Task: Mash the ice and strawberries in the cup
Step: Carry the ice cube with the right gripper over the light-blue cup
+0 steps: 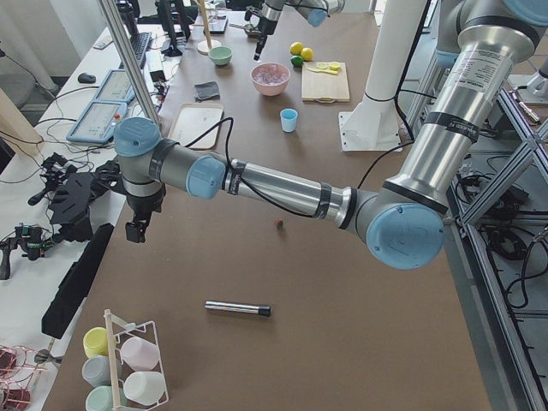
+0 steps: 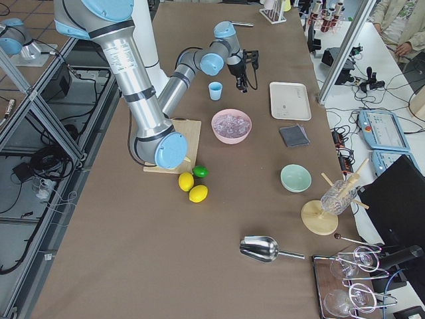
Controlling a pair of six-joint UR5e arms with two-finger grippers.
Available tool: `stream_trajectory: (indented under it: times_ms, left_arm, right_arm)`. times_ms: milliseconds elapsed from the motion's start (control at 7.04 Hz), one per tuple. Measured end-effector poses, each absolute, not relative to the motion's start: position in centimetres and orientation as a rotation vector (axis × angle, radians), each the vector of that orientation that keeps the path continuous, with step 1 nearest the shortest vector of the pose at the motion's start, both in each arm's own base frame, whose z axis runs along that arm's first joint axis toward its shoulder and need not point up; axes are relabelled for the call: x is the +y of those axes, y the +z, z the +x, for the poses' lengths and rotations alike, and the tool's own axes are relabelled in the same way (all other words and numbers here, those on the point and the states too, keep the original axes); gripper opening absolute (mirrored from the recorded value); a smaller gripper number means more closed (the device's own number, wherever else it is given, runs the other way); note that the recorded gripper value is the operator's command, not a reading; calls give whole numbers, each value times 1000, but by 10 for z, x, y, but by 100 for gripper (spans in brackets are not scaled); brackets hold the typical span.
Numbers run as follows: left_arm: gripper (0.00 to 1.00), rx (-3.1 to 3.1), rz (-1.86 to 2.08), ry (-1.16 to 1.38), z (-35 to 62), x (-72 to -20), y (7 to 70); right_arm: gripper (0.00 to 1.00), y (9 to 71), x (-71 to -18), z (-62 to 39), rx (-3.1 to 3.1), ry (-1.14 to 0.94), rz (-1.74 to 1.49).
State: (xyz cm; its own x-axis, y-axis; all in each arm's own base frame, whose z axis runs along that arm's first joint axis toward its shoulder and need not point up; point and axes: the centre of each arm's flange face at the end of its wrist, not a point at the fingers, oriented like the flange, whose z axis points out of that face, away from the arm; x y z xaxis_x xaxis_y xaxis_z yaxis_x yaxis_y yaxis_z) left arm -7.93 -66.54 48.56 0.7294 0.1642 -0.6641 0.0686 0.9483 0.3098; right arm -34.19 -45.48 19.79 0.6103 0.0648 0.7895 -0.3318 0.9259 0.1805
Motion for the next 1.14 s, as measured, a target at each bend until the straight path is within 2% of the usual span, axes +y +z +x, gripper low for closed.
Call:
stream_trajectory:
  times_ms: [568, 1137]
  left_arm:
    - [98, 756, 331, 55, -80, -663, 485]
    - [98, 817, 320, 63, -77, -659, 486]
  right_arm:
    - [0, 154, -418, -390, -975, 140, 395]
    - [0, 137, -365, -471, -984, 30, 430]
